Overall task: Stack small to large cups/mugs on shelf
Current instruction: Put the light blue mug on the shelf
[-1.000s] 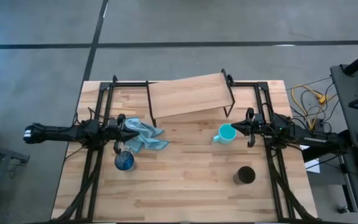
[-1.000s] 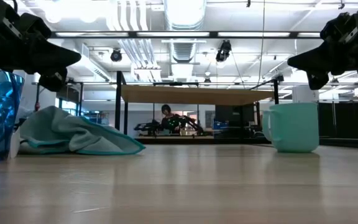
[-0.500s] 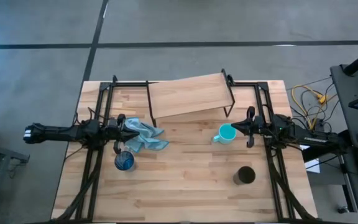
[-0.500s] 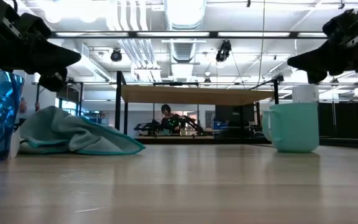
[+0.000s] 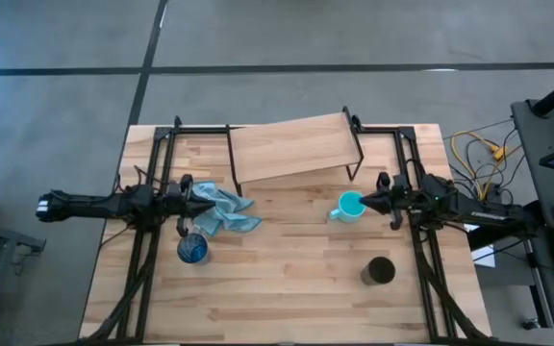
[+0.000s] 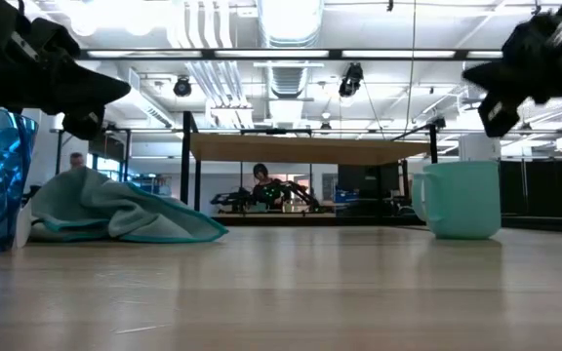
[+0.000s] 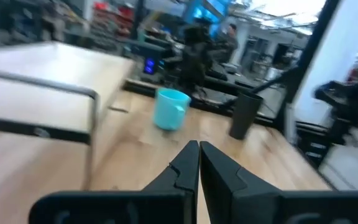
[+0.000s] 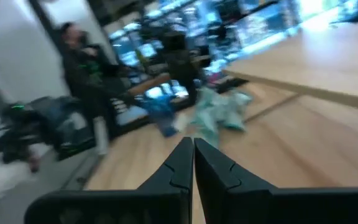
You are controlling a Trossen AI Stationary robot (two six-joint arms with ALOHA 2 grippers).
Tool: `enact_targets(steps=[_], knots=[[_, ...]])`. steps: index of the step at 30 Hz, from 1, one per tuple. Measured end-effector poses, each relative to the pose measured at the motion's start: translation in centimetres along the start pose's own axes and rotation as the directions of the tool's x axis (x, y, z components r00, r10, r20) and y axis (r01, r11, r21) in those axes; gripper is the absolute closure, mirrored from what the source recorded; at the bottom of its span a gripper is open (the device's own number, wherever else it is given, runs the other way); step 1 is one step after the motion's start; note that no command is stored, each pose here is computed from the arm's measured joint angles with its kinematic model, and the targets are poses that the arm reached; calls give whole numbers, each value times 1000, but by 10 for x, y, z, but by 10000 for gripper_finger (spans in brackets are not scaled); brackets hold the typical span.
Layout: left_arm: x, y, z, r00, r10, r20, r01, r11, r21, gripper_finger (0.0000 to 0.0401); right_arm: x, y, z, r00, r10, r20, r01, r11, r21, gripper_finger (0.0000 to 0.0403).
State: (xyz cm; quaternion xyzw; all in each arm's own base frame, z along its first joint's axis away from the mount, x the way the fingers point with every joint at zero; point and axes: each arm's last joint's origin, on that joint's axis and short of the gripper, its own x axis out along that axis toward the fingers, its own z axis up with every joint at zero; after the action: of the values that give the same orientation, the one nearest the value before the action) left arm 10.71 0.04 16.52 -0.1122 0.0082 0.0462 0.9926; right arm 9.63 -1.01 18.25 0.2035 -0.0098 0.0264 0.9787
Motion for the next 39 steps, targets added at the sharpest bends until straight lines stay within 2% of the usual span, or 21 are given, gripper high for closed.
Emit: enact_targets(steps=[2,4,6,9,11,13,15,17,20,23,26,28,29,32,35,39], knots=[[0,0,4,999,20,47,-18,999,-45,401,-2,7,15,999,11,46,-9,1000,-25,394],[0,-1,7,998,18,52,-11,990,-139,401,-6,16,35,996,8,89,-1,996,-86,394],[-1,-4,12,999,-37,34,43,979,-200,401,-10,26,56,996,-9,85,19,993,-120,394],[-1,-10,26,991,-135,-9,131,971,-201,401,-13,38,83,996,-83,-28,79,989,-126,394],[-2,-13,39,989,-140,-43,131,977,-171,401,-10,43,99,979,-147,-143,132,985,-110,394],[-4,-17,57,989,-132,-73,122,984,-131,401,-3,47,111,938,-206,-279,190,978,-85,394],[-7,-22,80,986,-117,-121,108,991,-78,401,9,50,124,885,-245,-396,237,969,-70,394],[-11,-27,103,979,-97,-180,97,995,-8,401,21,51,133,811,-279,-514,291,955,-60,394],[-13,-33,134,966,-58,-253,86,991,102,401,41,48,139,661,-316,-680,366,928,-76,394],[-12,-39,163,972,-57,-227,109,968,227,401,63,43,138,518,-330,-789,428,899,-95,394],[-11,-45,187,989,-82,-126,113,960,256,401,89,37,139,465,-330,-821,523,851,-46,394],[-12,-48,202,994,-104,-37,109,972,209,401,106,34,139,430,-305,-849,591,807,9,394],[-13,-50,208,993,-114,7,110,976,188,401,115,31,138,418,-295,-859,594,805,13,394],[-19,-52,221,987,-133,93,114,976,187,401,135,28,137,359,-240,-902,526,851,-18,394],[-28,-51,222,985,-136,110,110,969,222,401,146,25,131,230,-205,-951,493,867,-68,394],[-38,-48,213,992,-121,37,109,967,230,401,156,18,121,35,-173,-984,526,841,-129,394]])
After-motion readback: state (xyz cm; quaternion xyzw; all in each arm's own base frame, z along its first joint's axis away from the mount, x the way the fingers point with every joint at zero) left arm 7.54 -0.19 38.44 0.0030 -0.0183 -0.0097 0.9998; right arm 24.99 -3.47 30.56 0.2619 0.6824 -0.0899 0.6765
